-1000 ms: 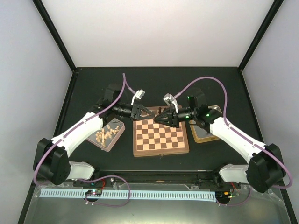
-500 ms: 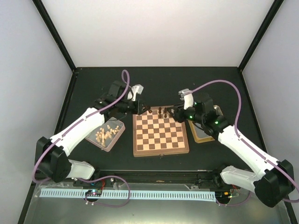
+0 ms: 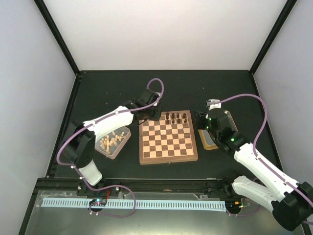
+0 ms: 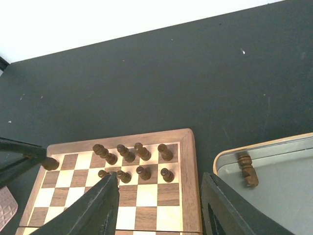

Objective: Set up the chess pieces on the board
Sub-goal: Place the chess piece on the chessboard.

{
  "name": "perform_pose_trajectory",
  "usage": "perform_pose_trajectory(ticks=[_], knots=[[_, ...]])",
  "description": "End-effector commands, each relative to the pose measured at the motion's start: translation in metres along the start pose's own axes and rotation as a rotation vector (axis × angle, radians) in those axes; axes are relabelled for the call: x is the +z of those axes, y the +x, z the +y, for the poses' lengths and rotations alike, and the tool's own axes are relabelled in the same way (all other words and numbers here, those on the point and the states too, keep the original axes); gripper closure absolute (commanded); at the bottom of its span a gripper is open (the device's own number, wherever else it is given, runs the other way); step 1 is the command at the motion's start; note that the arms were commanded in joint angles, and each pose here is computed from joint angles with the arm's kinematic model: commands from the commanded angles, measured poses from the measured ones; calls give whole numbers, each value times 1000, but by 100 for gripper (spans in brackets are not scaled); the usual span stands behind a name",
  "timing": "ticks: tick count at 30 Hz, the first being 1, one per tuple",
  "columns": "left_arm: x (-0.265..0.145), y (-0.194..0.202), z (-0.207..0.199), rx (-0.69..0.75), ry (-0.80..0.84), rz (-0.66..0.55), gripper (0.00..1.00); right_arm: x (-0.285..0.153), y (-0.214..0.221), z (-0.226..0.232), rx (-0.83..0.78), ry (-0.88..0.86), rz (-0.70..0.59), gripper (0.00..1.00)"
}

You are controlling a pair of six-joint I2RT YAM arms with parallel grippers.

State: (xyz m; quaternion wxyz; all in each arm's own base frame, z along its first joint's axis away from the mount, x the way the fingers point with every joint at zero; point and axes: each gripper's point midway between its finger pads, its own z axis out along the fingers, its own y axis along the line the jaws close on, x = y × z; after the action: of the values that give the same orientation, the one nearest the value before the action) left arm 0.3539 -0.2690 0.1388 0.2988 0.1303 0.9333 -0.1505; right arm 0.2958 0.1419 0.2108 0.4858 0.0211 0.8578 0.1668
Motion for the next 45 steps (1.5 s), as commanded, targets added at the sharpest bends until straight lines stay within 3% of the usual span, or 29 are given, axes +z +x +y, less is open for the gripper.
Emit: perform_pose_trajectory(ticks=[1, 5, 18, 45], knots=[[11, -25, -9, 87, -35, -89, 96, 5, 2, -4, 33, 26, -5, 52], [21, -32, -12, 97, -32, -143, 96, 8, 4, 0, 31, 11, 15, 52], [65, -21, -17, 117, -18, -122, 96, 8, 9, -3, 30, 24, 24, 52], [86, 16, -4, 106, -43, -29, 87, 15, 15, -5, 23, 36, 50, 52]])
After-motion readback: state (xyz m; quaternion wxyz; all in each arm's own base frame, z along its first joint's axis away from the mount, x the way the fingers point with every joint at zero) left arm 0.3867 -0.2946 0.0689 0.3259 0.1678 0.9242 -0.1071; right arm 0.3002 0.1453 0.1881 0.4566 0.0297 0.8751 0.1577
